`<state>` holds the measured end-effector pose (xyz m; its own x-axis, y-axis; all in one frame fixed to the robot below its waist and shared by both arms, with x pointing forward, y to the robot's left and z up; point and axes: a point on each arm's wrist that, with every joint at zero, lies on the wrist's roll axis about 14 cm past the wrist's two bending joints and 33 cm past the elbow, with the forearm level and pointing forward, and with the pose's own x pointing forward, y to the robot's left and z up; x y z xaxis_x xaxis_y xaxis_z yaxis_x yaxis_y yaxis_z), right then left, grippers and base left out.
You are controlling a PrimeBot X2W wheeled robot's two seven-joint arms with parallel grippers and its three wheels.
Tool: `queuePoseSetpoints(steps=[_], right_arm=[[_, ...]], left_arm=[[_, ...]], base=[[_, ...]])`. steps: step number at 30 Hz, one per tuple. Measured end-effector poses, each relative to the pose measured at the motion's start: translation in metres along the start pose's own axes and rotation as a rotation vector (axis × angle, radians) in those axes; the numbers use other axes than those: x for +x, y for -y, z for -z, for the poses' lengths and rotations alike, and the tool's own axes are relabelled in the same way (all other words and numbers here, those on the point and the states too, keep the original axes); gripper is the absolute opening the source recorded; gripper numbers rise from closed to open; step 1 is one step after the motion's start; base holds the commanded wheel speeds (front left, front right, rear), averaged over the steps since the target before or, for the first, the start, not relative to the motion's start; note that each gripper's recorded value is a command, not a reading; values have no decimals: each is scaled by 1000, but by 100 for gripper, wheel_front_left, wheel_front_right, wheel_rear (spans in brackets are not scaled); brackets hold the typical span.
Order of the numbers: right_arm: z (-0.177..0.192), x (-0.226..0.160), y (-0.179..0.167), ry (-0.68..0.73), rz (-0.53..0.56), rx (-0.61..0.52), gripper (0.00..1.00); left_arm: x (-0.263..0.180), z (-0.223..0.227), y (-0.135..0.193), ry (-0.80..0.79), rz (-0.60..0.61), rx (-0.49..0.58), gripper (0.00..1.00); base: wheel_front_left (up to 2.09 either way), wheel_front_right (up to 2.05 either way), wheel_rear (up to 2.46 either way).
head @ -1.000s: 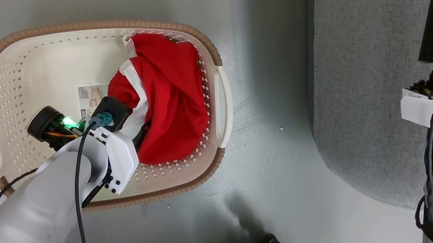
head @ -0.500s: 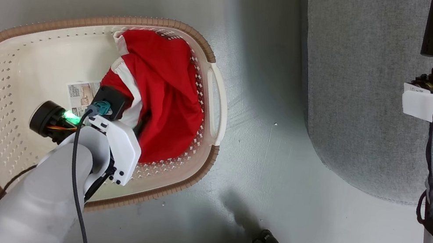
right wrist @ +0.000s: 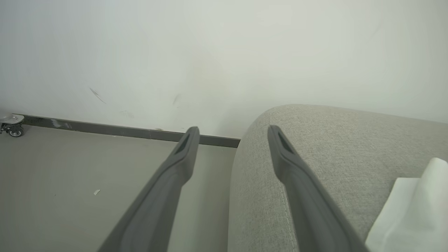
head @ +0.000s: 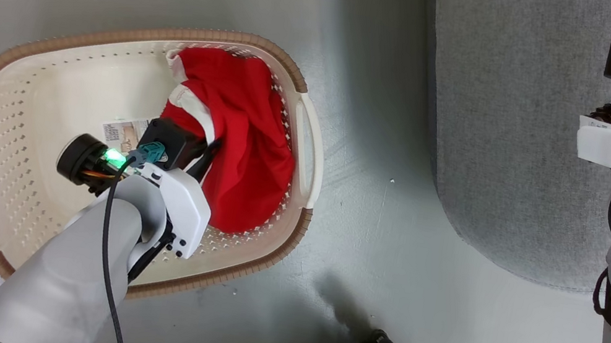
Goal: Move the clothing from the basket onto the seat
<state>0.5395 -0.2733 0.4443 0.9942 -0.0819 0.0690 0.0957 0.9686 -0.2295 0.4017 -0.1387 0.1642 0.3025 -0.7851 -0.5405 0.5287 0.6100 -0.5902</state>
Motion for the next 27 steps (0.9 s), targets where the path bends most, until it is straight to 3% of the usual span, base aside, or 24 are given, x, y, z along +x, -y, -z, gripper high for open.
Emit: queuePoseSetpoints(steps=[14, 27], right_arm=[[-19, 9, -7, 54, -11, 5, 100], [-47, 13, -14, 120, -19, 6, 100]], left_arm=[[-18, -47, 2, 158, -5, 84, 0], [-55, -105, 2, 336, -56, 97, 0]], base=[[0, 0, 0], [0, 0, 0]])
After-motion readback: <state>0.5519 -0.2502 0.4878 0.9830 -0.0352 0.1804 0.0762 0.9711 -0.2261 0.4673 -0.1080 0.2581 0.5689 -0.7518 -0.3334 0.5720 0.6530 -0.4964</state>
